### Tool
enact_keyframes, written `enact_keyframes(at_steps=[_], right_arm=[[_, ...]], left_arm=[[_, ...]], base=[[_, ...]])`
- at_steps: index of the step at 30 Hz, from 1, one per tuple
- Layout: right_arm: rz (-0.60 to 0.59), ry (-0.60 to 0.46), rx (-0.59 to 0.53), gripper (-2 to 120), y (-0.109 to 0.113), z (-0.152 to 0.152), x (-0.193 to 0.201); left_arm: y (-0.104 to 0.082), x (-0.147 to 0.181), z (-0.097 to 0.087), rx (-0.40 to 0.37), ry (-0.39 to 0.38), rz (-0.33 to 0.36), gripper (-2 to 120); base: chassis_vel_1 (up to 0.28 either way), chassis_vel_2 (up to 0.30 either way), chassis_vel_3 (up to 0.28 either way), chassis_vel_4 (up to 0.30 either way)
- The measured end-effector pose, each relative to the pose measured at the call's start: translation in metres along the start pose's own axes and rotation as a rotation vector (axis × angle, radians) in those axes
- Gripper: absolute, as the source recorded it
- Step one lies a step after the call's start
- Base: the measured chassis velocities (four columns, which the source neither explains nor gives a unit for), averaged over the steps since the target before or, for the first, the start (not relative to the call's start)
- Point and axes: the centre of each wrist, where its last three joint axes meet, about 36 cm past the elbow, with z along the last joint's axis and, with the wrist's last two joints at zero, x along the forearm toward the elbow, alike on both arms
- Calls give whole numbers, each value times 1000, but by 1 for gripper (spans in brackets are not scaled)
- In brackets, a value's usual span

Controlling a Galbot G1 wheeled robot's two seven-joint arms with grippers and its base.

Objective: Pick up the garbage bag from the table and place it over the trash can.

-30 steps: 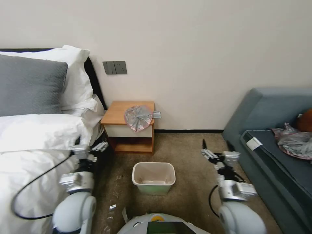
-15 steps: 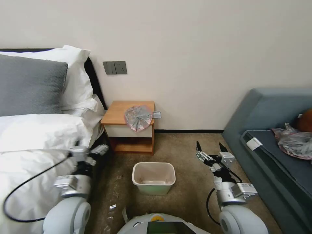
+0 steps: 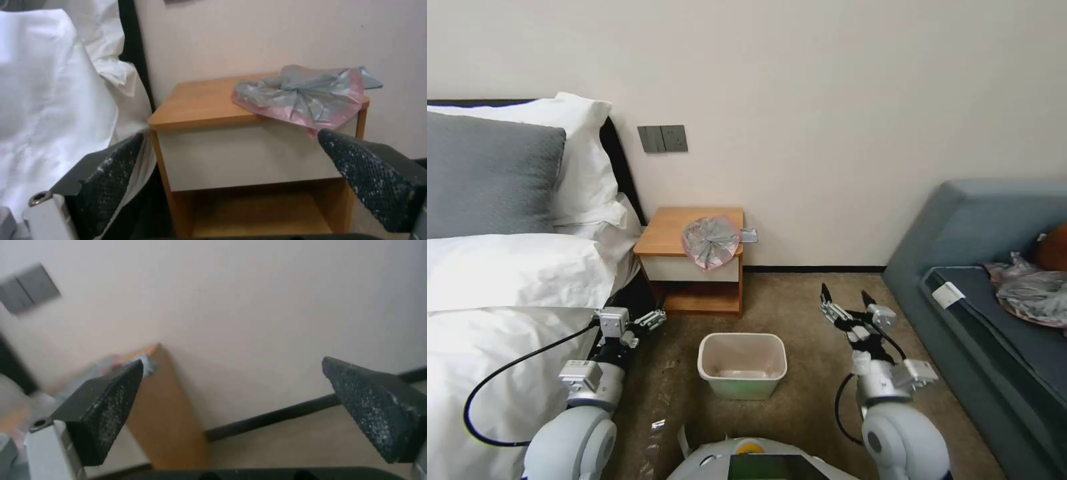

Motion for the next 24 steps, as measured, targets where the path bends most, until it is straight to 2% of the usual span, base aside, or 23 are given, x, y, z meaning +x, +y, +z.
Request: enact_keyframes(at_steps=[2, 3, 6, 7, 11, 12, 16, 24], right_arm=[[-13, 39, -141, 100, -4, -4, -18], [-13, 39, -141, 100, -4, -4, -18], [-61, 100, -315, 100, -14, -3, -46], [-61, 100, -315, 100, -14, -3, -46], [-100, 181, -516, 100, -24, 8, -93], [-100, 181, -516, 100, -24, 8, -93], [-163, 234, -701, 100, -26, 21, -156], [-190, 290, -838, 100, -22, 42, -208]], left_arm=[[-2, -5, 1, 7, 0, 21, 100], [-2, -5, 1, 7, 0, 21, 100], [-5, -6, 1, 16, 12, 43, 100], [-5, -6, 1, 16, 12, 43, 100], [-6, -2, -4, 11, 8, 41, 100], [-6, -2, -4, 11, 8, 41, 100], [-2, -2, -12, 6, -9, 28, 100], [-1, -3, -15, 16, -10, 27, 100]], base=[[0, 0, 0, 0], [0, 0, 0, 0], [0, 0, 0, 0], [0, 0, 0, 0], [0, 0, 0, 0], [0, 0, 0, 0], [0, 0, 0, 0], [0, 0, 0, 0]])
